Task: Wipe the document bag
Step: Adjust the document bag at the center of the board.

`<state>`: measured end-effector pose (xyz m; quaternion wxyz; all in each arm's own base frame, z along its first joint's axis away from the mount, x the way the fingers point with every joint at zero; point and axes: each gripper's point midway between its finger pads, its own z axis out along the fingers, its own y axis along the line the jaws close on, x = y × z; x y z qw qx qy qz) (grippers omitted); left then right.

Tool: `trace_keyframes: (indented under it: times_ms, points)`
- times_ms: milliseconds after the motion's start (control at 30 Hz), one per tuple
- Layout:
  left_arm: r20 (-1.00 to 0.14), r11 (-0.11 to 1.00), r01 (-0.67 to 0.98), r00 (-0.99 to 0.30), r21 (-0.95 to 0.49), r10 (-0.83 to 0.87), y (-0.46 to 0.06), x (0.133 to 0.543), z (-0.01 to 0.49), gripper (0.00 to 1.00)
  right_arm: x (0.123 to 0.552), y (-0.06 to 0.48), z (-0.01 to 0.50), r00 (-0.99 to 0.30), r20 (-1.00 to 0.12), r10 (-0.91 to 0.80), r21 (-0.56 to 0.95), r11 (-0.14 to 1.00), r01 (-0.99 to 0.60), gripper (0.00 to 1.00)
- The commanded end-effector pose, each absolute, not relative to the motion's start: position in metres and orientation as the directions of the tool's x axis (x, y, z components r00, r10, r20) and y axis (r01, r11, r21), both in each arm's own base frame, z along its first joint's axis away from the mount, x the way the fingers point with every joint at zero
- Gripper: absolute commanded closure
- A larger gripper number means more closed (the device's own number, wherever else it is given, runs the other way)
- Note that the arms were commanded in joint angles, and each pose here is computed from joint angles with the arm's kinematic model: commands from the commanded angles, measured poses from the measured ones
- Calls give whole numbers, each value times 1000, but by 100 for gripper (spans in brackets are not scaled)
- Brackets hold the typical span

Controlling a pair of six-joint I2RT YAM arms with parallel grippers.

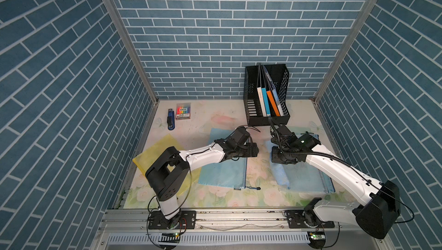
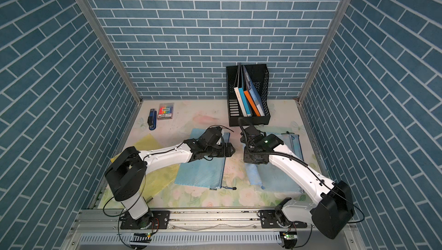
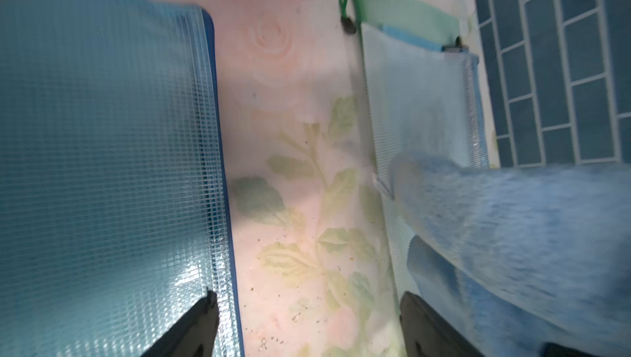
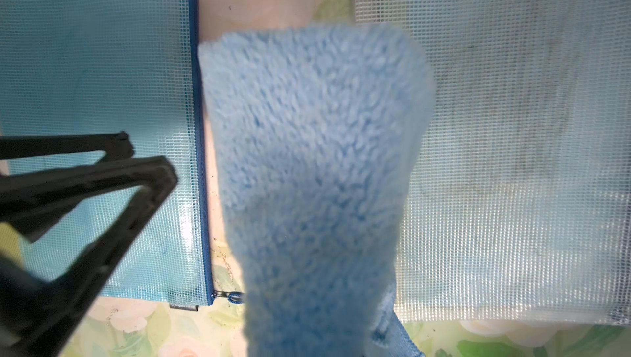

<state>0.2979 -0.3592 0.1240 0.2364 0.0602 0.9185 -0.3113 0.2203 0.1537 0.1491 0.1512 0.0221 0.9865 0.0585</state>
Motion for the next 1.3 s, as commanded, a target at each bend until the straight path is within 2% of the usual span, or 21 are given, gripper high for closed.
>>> trace_keyframes:
  times_ms: [0, 167, 267, 400, 567, 800, 1267]
  points:
    - [-574, 840, 249, -814, -482, -88, -311, 321, 165, 9, 229, 159, 163, -947, -315, 56, 103, 994, 25, 100]
    - [-538, 859, 116, -819, -498, -201, -210, 329, 147, 11, 243, 201, 164, -945, -323, -44, 77, 994, -73, 100]
    - [-511, 876, 45, -826, -481, -238, -168, 325, 125, 11, 251, 242, 158, -940, -316, -128, 78, 984, -160, 100]
    - [-440, 857, -33, -848, -515, -297, -136, 318, 96, 11, 258, 294, 140, -926, -297, -233, 62, 963, -262, 100]
    - [-415, 849, -51, -856, -526, -309, -122, 314, 81, 11, 262, 322, 107, -930, -264, -254, 85, 955, -285, 100]
    - [-348, 833, -37, -898, -552, -270, -131, 301, 56, 13, 247, 303, 64, -945, -162, -286, 22, 956, -293, 100]
    - [-329, 838, -17, -915, -545, -232, -143, 294, 37, 15, 235, 231, 42, -954, -44, -297, -84, 953, -293, 100]
